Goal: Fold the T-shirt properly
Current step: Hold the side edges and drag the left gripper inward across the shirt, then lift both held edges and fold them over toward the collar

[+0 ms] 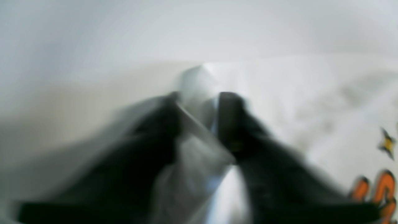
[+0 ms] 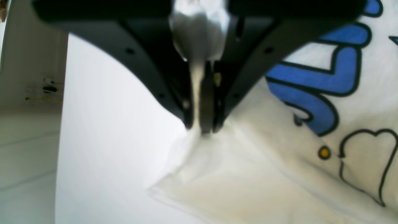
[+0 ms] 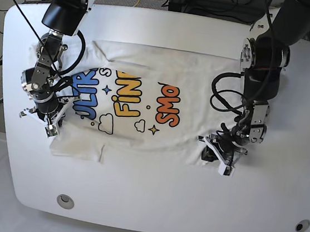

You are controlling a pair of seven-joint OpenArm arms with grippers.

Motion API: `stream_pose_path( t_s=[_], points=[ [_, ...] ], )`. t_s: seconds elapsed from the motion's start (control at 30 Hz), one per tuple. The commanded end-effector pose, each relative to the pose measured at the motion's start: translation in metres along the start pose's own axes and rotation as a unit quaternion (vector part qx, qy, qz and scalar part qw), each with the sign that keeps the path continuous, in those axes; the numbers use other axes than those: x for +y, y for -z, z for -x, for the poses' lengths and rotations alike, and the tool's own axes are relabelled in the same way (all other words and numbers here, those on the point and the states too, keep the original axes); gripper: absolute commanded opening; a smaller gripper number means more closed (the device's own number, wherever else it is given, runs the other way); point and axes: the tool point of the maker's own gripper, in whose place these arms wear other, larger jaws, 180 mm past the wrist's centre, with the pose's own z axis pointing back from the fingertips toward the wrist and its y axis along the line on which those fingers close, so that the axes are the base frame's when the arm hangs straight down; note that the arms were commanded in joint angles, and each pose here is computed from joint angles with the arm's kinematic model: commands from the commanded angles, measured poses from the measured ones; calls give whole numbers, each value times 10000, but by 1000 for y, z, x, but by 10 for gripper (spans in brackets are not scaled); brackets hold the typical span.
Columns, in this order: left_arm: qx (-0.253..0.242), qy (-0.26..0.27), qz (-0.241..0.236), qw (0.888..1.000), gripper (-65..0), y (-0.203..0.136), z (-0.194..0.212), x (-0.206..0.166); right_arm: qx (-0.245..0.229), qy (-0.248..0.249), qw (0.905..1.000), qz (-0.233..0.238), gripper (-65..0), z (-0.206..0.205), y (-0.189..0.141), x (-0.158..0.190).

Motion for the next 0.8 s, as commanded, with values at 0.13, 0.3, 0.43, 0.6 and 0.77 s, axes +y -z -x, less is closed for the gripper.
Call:
stream_pose_path(
  t_s=[0.13, 0.3, 0.43, 0.6, 0.77],
  points=[
    [310, 306, -114, 9990, -637, -11, 9, 10, -309, -18, 9994, 183, -650, -22, -4, -16],
    [218, 430, -251, 9985, -637, -20, 2, 22, -311, -13, 9994, 178, -650, -22, -3, -15],
    [209, 506, -316, 9980, -637, -25, -4, 28, -366, 22, 9992, 153, -650, -28, -2, -11],
    [23, 667, -383, 9970, -637, -30, -22, 30, -404, 18, 9990, 171, -650, -32, -2, -12],
    [56, 840, -567, 9948, -637, -41, -34, 44, -431, 16, 9989, 181, -650, -34, -2, -12]
  ],
)
